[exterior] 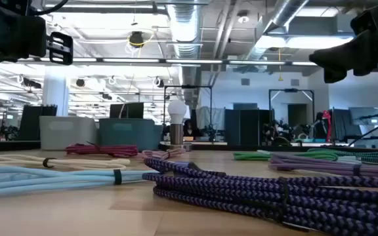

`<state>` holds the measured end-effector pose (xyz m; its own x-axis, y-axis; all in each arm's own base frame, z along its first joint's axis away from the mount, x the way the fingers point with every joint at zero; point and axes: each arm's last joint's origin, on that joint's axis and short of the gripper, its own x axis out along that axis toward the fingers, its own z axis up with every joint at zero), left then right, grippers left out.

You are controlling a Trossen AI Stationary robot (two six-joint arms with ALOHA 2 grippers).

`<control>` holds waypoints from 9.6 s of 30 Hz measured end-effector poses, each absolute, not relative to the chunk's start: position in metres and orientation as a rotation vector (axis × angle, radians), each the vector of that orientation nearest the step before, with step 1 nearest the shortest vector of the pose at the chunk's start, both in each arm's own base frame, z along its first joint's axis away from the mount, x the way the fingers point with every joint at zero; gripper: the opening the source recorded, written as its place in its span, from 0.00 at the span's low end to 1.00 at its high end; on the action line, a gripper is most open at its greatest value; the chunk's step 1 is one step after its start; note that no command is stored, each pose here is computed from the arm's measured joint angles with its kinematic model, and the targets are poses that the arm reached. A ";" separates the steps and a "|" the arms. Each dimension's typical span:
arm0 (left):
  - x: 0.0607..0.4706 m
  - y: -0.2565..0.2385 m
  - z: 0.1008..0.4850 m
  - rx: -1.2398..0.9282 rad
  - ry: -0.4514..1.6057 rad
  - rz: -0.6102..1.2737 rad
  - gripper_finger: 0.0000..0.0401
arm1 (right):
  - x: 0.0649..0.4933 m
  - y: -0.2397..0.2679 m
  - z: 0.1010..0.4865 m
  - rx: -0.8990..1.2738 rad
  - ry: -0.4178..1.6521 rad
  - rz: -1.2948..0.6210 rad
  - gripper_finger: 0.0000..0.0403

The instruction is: Pick & Place USB Port

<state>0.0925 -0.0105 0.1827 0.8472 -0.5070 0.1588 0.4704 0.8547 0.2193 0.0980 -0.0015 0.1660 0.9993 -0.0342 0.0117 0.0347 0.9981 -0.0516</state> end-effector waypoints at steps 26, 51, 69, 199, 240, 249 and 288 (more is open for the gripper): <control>0.093 -0.011 0.183 0.175 -0.215 -0.518 0.02 | 0.098 -0.002 0.166 -0.052 -0.010 -0.034 0.17; 0.093 -0.010 0.183 0.175 -0.214 -0.518 0.02 | 0.098 -0.002 0.166 -0.052 -0.010 -0.034 0.17; 0.093 -0.011 0.183 0.175 -0.215 -0.518 0.02 | 0.098 -0.002 0.166 -0.052 -0.011 -0.034 0.17; 0.091 -0.008 0.195 0.148 -0.331 -0.398 0.02 | 0.092 -0.010 0.195 0.379 0.363 -0.439 0.17; 0.091 -0.008 0.195 0.147 -0.329 -0.398 0.02 | 0.170 -0.003 0.235 0.563 1.223 -0.489 0.17; 0.091 -0.008 0.195 0.146 -0.325 -0.398 0.02 | 0.187 -0.004 0.212 0.498 1.357 -0.552 0.24; 0.091 -0.008 0.194 0.145 -0.322 -0.398 0.02 | 0.211 -0.004 0.137 0.398 1.488 -0.547 0.24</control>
<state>0.0912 -0.0076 0.1944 0.8720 -0.4026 0.2785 0.3570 0.9122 0.2009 0.2110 -0.0040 0.1366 -0.0011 -0.0982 -0.9952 0.5697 0.8178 -0.0813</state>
